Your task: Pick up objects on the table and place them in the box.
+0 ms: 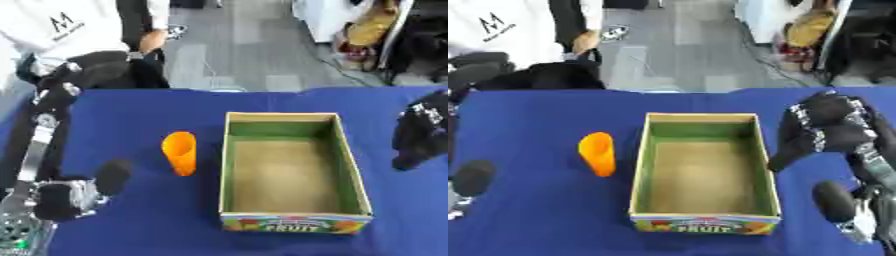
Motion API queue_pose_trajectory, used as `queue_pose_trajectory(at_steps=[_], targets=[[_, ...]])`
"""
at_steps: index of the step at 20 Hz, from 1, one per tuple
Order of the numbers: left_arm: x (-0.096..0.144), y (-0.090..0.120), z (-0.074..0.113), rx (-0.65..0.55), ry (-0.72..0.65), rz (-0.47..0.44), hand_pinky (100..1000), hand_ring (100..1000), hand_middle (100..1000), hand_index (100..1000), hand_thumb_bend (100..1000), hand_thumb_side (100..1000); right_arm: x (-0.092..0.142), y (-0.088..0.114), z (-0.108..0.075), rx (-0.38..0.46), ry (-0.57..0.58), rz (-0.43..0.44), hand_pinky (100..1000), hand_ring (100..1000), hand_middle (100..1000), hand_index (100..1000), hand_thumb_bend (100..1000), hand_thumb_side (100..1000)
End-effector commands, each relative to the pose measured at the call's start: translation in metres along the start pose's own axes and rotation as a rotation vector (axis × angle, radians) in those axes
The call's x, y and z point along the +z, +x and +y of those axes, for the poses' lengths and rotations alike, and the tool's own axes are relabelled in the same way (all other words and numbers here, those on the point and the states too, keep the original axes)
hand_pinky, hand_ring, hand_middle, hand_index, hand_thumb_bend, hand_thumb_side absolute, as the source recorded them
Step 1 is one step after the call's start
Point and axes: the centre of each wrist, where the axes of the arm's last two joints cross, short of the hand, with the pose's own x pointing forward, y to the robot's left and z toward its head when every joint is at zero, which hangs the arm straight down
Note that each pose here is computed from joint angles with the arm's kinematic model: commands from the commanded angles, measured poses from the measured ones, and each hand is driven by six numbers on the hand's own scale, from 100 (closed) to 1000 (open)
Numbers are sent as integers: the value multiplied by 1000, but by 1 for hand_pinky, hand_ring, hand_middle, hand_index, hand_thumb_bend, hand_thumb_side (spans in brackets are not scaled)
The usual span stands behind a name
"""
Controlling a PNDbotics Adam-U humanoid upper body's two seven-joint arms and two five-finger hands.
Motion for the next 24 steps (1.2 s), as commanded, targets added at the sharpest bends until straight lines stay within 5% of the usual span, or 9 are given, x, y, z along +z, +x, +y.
queue_pose_trajectory(at_steps=[1,11,24], targets=[[-2,0,11,-23,42,20,857,763,828,875,870,837,-2,1,-8,32,27,-30,100,345,356,539,137,961],[-3,-57,32,-196,-106,230,861,766,830,874,896,860,2,3,-6,15,67,-4,100,348,354,537,133,964],[7,-126,16,-144,-350,355,897,801,843,888,1000,835,2,3,-3,-15,99,-2,100,350,354,537,128,964]])
